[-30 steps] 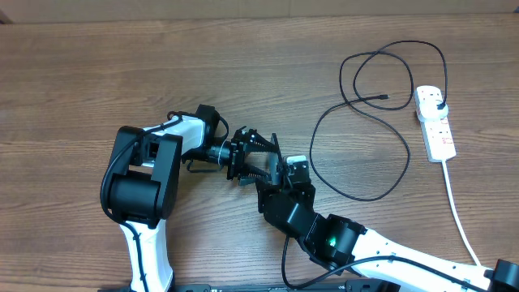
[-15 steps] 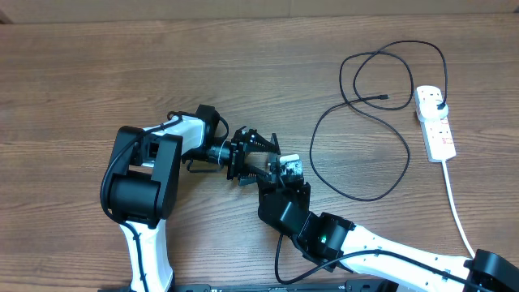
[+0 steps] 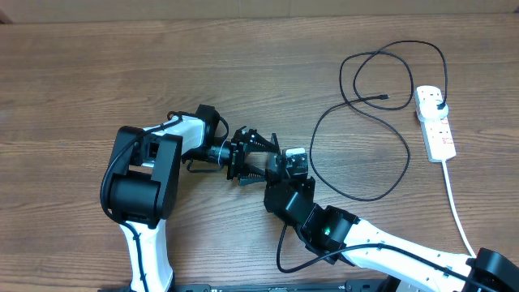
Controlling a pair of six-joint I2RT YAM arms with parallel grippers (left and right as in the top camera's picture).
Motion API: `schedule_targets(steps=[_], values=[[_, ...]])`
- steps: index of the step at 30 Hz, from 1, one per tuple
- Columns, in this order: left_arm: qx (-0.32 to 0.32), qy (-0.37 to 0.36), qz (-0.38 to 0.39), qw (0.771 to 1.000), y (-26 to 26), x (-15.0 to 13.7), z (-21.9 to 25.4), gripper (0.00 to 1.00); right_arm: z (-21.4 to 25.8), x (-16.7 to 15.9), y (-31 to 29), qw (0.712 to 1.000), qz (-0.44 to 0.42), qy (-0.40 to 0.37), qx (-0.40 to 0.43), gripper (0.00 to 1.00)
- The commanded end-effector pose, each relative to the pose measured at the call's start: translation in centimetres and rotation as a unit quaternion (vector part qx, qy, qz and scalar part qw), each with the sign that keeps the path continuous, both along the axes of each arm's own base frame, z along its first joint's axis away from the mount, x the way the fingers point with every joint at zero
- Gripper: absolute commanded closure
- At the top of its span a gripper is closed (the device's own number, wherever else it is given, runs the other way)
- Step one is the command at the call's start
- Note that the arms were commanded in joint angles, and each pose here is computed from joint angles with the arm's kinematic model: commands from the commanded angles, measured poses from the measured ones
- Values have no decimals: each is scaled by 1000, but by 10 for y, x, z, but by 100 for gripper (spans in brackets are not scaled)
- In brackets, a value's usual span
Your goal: Plug charger to phone and switch on socket
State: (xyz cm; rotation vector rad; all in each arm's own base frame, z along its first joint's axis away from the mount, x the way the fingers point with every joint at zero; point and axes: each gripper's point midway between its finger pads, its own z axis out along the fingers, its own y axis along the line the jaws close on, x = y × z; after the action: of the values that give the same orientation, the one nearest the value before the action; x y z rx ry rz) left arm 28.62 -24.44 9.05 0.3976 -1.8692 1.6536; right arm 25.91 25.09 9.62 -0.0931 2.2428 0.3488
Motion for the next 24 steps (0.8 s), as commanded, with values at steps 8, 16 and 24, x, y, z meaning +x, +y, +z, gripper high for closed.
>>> schedule_targets(steps=[8, 16, 24], values=[[-27, -11, 7, 1000, 1, 3, 5, 37, 4, 4, 8, 1000, 6, -2, 8, 79], [-19, -16, 5, 1000, 1, 3, 2, 36, 4, 4, 8, 1000, 8, -1, 8, 90], [5, -21, -1, 1000, 1, 1, -6, 16, 2, -1, 14, 999, 23, 13, 19, 93]])
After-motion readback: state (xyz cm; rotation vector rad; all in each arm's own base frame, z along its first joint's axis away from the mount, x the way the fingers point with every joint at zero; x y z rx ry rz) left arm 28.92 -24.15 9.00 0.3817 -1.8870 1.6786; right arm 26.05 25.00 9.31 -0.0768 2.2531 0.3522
